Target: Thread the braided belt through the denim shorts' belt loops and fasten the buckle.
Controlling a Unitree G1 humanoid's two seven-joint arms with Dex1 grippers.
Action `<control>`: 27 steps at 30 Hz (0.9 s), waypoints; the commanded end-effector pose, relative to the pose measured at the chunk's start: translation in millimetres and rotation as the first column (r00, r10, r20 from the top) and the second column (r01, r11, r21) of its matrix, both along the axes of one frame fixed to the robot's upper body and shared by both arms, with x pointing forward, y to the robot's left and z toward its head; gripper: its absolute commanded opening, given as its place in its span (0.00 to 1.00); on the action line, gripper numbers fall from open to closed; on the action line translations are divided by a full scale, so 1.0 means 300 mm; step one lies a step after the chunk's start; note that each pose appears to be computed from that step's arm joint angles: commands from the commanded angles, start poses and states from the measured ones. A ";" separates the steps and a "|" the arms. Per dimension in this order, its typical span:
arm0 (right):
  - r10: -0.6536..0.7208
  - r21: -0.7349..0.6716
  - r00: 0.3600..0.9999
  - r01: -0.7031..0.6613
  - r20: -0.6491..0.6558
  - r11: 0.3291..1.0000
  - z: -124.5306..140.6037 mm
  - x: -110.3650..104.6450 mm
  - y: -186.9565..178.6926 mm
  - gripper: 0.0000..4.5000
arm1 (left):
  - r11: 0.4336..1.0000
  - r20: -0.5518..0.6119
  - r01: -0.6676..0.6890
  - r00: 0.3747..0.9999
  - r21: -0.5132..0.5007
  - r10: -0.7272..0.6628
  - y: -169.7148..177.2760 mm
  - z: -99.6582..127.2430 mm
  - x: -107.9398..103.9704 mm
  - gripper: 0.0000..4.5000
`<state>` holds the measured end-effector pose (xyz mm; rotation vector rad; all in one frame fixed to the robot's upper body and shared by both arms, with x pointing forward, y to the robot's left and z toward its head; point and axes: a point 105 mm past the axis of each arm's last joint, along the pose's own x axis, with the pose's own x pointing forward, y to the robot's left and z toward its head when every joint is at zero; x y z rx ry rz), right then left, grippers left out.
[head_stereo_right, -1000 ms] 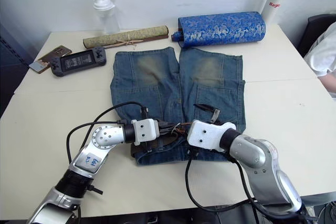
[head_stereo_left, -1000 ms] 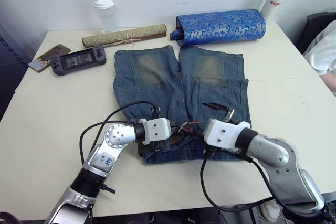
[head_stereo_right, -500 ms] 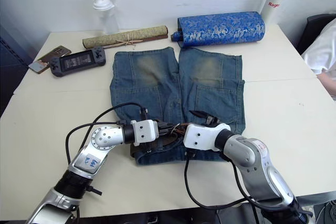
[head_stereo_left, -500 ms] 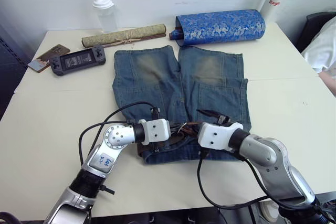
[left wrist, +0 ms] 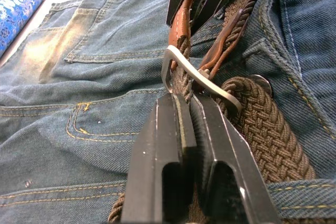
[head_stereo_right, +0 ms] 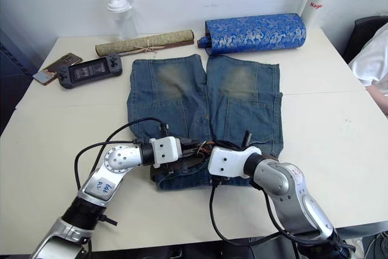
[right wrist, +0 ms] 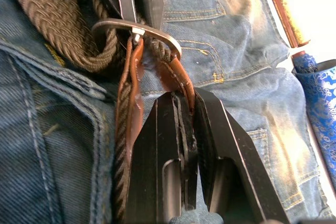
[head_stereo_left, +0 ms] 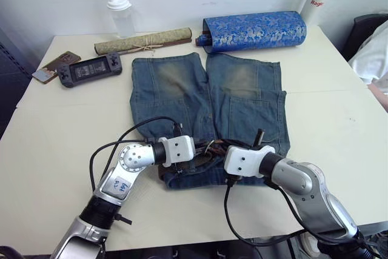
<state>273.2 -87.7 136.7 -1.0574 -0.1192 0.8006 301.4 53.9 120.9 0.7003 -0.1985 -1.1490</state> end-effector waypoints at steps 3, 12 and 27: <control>0.021 0.019 0.999 -0.022 0.037 1.000 0.028 -0.022 0.019 0.00 | 0.993 -0.096 -0.036 0.995 -0.109 0.025 0.059 0.070 -0.024 0.49; 0.015 0.032 0.999 -0.016 0.043 0.999 0.020 -0.026 0.023 0.00 | 0.970 -0.532 -0.115 0.847 -0.213 -0.017 0.268 0.085 -0.126 0.49; 0.007 0.030 0.999 -0.009 0.052 1.000 0.015 -0.036 0.022 0.00 | 0.963 -0.582 -0.014 0.799 -0.270 -0.152 0.221 0.093 -0.167 0.02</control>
